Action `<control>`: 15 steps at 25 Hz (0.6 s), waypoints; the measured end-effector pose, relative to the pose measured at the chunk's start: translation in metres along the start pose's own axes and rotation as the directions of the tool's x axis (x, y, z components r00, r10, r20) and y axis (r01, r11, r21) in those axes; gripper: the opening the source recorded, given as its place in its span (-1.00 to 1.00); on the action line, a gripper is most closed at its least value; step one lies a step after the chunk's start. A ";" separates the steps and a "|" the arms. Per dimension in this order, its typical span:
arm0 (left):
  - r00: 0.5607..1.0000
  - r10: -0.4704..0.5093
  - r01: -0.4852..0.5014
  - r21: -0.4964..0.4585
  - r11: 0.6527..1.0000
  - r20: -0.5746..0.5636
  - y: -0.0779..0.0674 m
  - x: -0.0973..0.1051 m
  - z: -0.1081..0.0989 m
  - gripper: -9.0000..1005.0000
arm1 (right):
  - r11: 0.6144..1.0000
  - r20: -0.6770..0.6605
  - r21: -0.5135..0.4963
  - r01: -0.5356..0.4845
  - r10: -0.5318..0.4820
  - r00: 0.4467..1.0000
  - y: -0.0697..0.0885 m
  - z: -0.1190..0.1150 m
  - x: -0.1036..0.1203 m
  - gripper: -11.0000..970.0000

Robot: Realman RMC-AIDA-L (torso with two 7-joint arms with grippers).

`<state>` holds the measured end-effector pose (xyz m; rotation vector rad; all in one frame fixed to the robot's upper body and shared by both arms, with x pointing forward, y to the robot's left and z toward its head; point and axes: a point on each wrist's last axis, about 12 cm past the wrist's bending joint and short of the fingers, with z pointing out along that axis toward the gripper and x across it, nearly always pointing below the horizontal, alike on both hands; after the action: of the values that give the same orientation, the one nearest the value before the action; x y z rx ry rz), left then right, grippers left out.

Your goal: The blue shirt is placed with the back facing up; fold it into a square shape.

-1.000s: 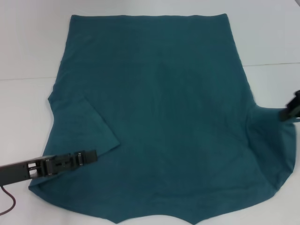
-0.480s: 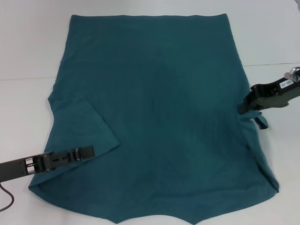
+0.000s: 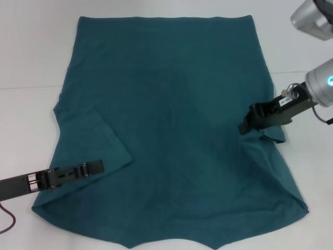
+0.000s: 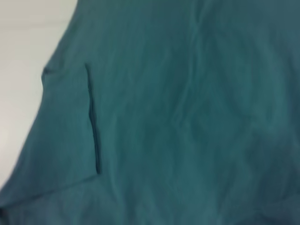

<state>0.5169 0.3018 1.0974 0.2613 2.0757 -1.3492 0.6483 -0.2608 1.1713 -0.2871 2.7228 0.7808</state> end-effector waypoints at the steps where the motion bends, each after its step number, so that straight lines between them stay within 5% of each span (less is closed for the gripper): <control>1: 1.000 -0.001 0.001 0.000 1.000 0.000 0.000 0.000 0.000 0.56 | 1.000 -0.006 0.008 0.005 -0.005 1.000 0.000 0.002 0.000 -0.91; 5: 1.000 -0.004 0.004 -0.001 1.000 0.001 0.000 0.000 0.000 0.56 | 1.000 0.001 0.021 0.011 -0.011 1.000 0.000 0.003 -0.001 -0.90; 9: 1.000 -0.004 0.004 0.000 1.000 0.001 0.000 0.000 0.001 0.56 | 0.999 0.019 0.040 0.036 -0.037 0.999 -0.001 0.005 -0.003 -0.69; 15: 1.000 -0.008 0.008 -0.002 1.000 0.002 0.000 0.000 0.001 0.56 | 0.978 -0.036 0.064 0.197 -0.195 0.980 0.011 0.018 -0.002 -0.38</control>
<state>0.5173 0.3013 1.0970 0.2512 2.0784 -1.3508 0.6512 -0.2415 1.1629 -0.5458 2.6887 0.6331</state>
